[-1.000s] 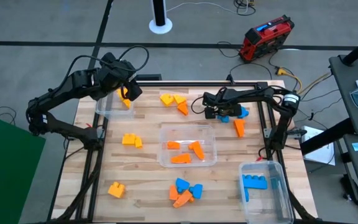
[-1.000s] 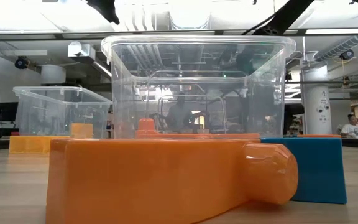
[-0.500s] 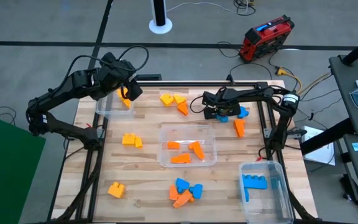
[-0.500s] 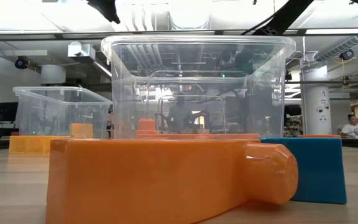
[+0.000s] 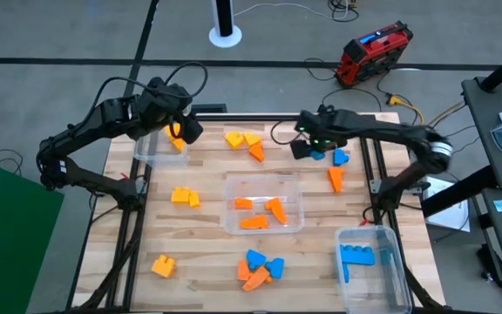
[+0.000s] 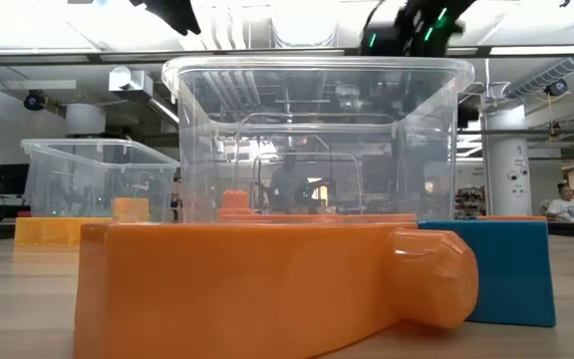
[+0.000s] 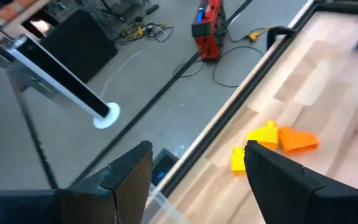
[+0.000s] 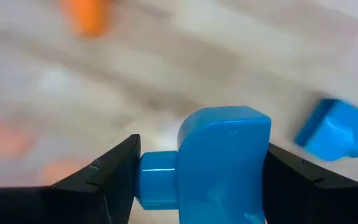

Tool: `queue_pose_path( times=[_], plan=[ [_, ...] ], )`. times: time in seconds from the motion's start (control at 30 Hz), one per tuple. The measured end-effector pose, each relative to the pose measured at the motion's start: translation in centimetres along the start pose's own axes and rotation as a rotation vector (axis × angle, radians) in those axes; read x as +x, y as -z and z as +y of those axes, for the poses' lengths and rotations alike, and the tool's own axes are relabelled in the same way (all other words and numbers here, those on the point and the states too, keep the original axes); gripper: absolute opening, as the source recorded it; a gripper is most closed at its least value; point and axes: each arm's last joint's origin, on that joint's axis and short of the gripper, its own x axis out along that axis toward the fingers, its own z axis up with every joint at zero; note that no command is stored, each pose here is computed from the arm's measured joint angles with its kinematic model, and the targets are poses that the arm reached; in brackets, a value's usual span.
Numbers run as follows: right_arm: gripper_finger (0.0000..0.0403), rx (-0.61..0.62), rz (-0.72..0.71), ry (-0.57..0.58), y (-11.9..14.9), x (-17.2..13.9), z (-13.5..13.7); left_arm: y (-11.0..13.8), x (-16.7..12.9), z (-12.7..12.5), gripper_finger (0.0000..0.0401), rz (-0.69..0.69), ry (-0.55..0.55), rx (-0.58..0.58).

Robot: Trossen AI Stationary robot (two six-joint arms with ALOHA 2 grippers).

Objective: Sort blocks
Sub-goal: Put the blue game piece into the bottom right transparent bin

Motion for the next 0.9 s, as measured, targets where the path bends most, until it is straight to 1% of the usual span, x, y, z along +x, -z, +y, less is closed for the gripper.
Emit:
queue_pose_path(
  times=[0.13,0.27,0.37,0.5,0.6,0.7,0.8,0.9],
  plan=[
    [0.0251,-0.130,-0.022,-0.201,3.7,-5.2,0.3,0.0,0.0,-0.2,0.0230,0.000,0.045,-0.048],
    [0.0251,-0.283,-0.017,-0.327,8.8,-9.7,-0.5,0.0,-0.1,-0.4,0.0230,0.001,0.087,-0.098],
    [0.0251,-0.457,0.014,-0.420,12.8,-12.0,-1.0,0.0,-0.2,-0.6,0.0230,0.002,0.122,-0.129],
    [0.0251,-0.636,0.093,-0.513,17.5,-13.8,-1.5,0.0,-0.4,-1.1,0.0230,0.007,0.189,-0.164],
    [0.0251,-0.755,0.161,-0.527,20.6,-14.4,-1.8,0.0,-0.6,-1.5,0.0230,0.014,0.250,-0.207],
    [0.0251,-0.834,0.236,-0.497,23.5,-14.4,-2.0,0.0,-0.9,-2.1,0.0230,0.027,0.322,-0.251],
    [0.0251,-0.876,0.291,-0.456,26.3,-14.2,-2.2,0.0,-1.4,-2.7,0.0230,0.041,0.381,-0.292],
    [0.0251,-0.879,0.330,-0.392,28.8,-13.8,-2.2,0.1,-1.9,-3.3,0.0230,0.056,0.412,-0.321]
  ],
)
